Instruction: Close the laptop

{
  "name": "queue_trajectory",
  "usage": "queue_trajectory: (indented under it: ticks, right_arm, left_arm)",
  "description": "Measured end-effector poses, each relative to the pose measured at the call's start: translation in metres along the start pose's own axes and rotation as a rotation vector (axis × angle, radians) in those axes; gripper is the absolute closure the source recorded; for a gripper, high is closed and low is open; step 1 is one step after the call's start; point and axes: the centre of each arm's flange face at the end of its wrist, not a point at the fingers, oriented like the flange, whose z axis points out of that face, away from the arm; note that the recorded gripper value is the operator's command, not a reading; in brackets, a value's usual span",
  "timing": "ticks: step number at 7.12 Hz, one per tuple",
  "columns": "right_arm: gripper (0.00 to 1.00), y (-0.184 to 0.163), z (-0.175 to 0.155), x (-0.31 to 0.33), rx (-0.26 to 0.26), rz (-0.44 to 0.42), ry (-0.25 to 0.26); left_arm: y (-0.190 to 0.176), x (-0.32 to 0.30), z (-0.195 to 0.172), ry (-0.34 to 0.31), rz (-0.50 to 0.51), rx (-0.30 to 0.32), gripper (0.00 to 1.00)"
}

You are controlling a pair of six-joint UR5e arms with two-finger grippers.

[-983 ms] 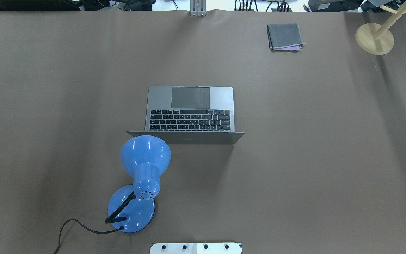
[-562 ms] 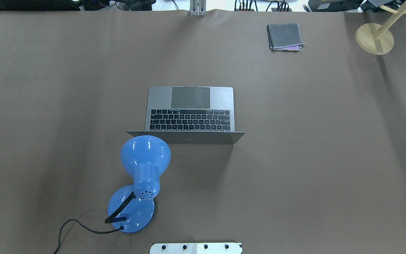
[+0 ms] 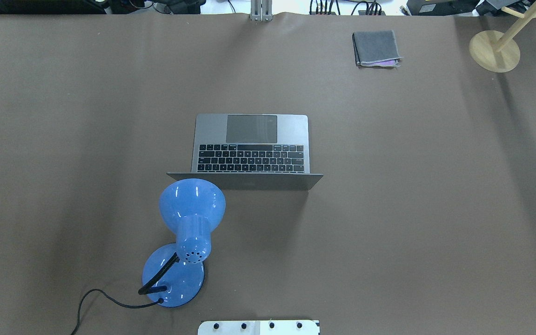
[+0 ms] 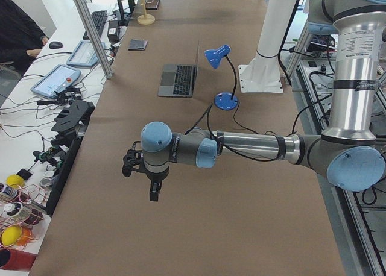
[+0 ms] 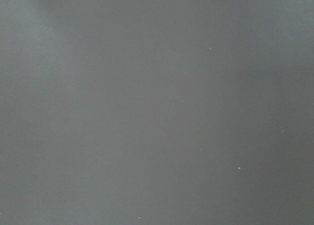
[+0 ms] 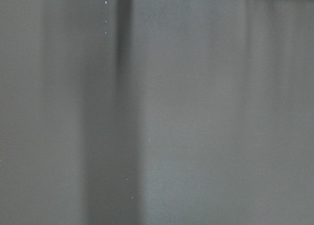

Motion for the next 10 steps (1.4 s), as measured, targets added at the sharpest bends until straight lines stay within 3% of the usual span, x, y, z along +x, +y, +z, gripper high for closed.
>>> queue_trajectory:
  ticks: [2,4,7,9,10]
  right_arm:
    - [0.0,-0.007,-0.005,-0.008,0.011,0.003,-0.018]
    - [0.0,-0.032,-0.005,-0.055,0.01,-0.002,-0.066]
    - [0.02,-0.082,0.014,-0.229,-0.038,-0.079,-0.158]
    - [0.25,-0.083,0.033,-0.336,-0.038,-0.117,-0.213]
    - [0.38,-0.076,0.044,-0.371,-0.023,-0.09,-0.247]
  left_arm:
    - [-0.015,0.019,-0.007,0.01,0.035,0.017,0.02]
    - [-0.052,0.074,-0.006,0.03,0.098,0.025,0.02]
    - [-0.088,0.197,0.04,0.071,0.12,-0.045,0.03]
    - [-0.089,0.281,0.053,0.145,0.12,-0.043,0.45]
    - [-0.079,0.318,0.061,0.203,0.08,-0.04,0.74]
